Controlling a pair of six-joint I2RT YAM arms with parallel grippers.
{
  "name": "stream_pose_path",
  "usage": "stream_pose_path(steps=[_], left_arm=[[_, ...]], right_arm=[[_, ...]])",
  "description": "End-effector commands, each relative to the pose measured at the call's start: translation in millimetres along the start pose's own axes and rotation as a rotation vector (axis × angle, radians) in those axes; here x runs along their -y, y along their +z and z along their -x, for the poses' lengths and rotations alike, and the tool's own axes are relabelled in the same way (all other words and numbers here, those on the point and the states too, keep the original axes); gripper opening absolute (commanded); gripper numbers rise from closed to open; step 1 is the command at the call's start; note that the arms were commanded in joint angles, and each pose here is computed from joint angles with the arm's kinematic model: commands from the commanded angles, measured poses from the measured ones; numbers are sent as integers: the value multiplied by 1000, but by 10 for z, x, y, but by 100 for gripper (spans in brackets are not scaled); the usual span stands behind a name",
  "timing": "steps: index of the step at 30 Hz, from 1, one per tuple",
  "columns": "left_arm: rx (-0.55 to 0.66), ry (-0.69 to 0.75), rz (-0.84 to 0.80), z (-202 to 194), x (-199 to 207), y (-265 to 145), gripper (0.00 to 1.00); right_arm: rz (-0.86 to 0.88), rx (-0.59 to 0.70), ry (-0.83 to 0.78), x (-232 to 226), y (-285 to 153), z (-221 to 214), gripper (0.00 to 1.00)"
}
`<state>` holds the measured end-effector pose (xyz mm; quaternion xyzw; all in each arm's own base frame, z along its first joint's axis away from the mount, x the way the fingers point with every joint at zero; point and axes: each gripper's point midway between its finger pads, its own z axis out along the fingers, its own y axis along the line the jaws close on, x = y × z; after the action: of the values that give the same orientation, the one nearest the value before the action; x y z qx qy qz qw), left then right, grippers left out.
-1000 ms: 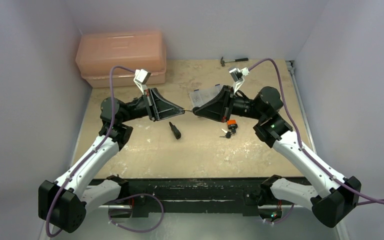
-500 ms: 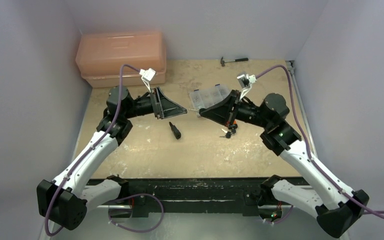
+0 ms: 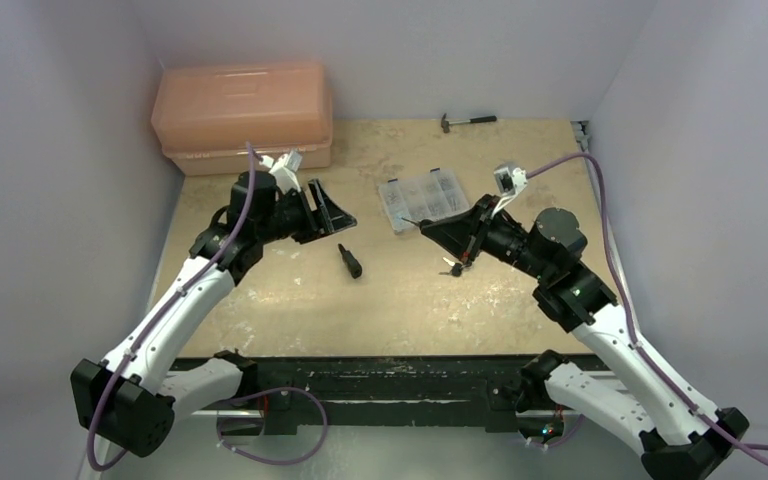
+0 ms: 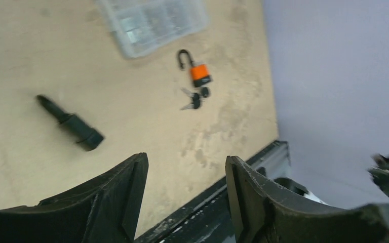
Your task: Unlock with the key
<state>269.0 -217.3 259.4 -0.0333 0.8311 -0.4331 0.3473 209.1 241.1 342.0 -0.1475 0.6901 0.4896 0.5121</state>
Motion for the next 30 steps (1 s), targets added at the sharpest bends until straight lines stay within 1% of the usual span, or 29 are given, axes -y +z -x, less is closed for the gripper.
stream_pose_path(steps=[1, 3, 5, 9, 12, 14, 19, 24, 30], left_arm=[[55, 9, 338, 80, -576, -11, 60], [56, 1, 446, 71, -765, -7, 60], [42, -10, 519, 45, -897, 27, 60], [14, -23, 620, -25, -1054, 160, 61], [-7, -10, 686, -72, -1148, 270, 65], [-34, -8, 728, -108, -1200, 353, 68], [-139, -16, 885, -337, -1452, 566, 70], [-202, -70, 926, -550, -1613, 765, 70], [-216, -117, 943, -692, -1718, 914, 68]], right_arm=[[-138, 32, -49, 235, -92, 27, 0], [-169, 32, -65, 305, -124, 0, 0], [-185, 24, -73, 350, -150, -48, 0], [-203, 19, -79, 425, -196, -156, 0], [-213, 26, -82, 474, -240, -230, 0], [-224, 24, -83, 509, -256, -264, 0], [-235, 20, -92, 548, -274, -305, 0], [-247, 16, -107, 582, -299, -331, 0], [-235, 15, -111, 573, -316, -365, 0]])
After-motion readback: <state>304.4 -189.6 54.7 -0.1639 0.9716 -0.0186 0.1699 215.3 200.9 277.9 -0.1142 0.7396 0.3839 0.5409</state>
